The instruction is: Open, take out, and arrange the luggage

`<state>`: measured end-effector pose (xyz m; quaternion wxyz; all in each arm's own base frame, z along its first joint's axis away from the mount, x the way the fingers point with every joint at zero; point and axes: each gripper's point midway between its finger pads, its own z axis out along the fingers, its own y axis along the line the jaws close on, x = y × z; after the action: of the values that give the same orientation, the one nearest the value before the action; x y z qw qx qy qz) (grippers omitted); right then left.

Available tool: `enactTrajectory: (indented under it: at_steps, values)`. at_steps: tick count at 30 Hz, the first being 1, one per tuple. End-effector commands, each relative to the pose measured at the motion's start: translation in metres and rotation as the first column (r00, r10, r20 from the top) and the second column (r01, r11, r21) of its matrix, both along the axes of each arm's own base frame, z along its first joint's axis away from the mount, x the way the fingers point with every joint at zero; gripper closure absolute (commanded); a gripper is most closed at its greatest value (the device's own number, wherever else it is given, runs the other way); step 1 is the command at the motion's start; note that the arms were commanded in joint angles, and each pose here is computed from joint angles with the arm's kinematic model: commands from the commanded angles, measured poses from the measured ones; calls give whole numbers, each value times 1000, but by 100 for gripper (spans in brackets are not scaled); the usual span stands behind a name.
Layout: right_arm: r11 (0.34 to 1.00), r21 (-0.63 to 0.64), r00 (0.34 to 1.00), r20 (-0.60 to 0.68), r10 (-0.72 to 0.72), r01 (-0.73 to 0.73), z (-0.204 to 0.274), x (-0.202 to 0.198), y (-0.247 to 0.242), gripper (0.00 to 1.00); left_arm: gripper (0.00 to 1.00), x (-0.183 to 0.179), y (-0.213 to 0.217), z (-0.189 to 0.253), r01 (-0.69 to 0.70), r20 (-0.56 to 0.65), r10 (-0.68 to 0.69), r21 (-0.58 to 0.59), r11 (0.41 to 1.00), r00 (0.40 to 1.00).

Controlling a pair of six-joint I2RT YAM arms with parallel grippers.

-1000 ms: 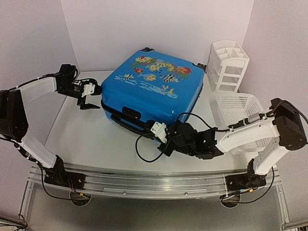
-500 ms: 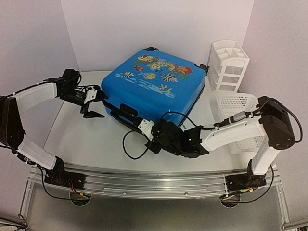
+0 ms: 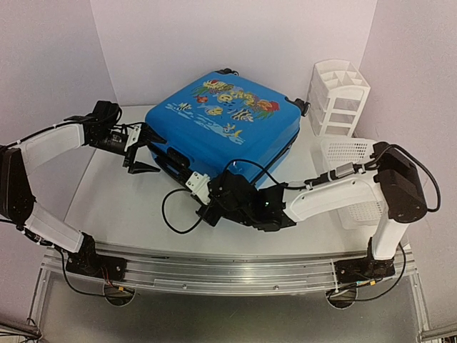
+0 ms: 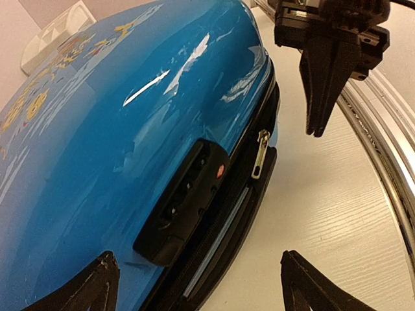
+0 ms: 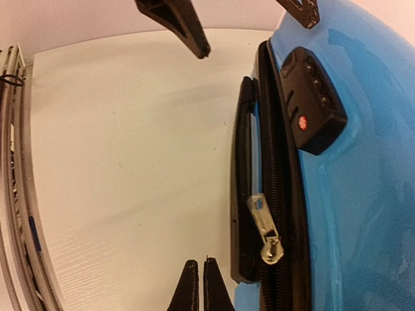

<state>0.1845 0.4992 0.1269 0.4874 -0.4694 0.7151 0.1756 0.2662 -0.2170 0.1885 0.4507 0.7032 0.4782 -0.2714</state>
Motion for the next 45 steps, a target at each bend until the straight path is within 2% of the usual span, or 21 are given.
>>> enactTrajectory:
  at_steps: [1,5,9,12,13,15,18,20,22,26,30,35,42,45]
  values:
    - [996,63,998,-12,66,-65,13,-12,22,100,15,-13,4,19,31,58,-29,-27,999,998]
    - [996,60,998,-14,68,-67,15,-13,20,100,16,-22,5,21,14,35,-12,-42,999,999]
    - [993,85,997,-13,79,-77,33,-17,13,100,18,-41,0,16,-26,-60,23,-42,999,998]
    - [992,121,999,-23,46,-43,61,-14,4,100,21,-51,-13,13,-134,-172,123,-52,990,977]
    - [991,135,999,-28,29,-25,72,-11,0,99,23,-53,-17,14,-187,-214,169,-64,980,962]
    - [990,143,999,-50,17,-10,89,-9,-8,89,26,-60,-25,18,-255,-255,225,-91,963,940]
    - [983,177,993,-116,-25,45,118,0,-24,72,42,-61,-30,16,-406,-349,350,-101,908,869]
    - [975,204,987,-151,-52,83,133,9,-34,59,48,-66,-39,12,-453,-405,382,-95,886,831]
    - [961,220,972,-199,-124,168,141,26,-51,48,49,-72,-49,0,-489,-456,413,-55,871,788]
    - [898,205,901,-287,-326,390,152,75,-94,40,41,-68,-73,-27,-567,-514,487,1,824,707]
    - [836,165,840,-266,-473,523,166,119,-128,37,38,-43,-81,-51,-688,-615,577,77,721,537]
    - [795,151,801,-243,-547,588,176,148,-158,36,38,-45,-84,-50,-683,-637,545,39,729,546]
    - [777,126,778,-246,-578,617,164,157,-173,37,39,-43,-99,-52,-653,-628,510,2,757,588]
    - [775,116,772,-262,-579,621,157,159,-172,37,44,-44,-101,-60,-646,-629,508,13,763,589]
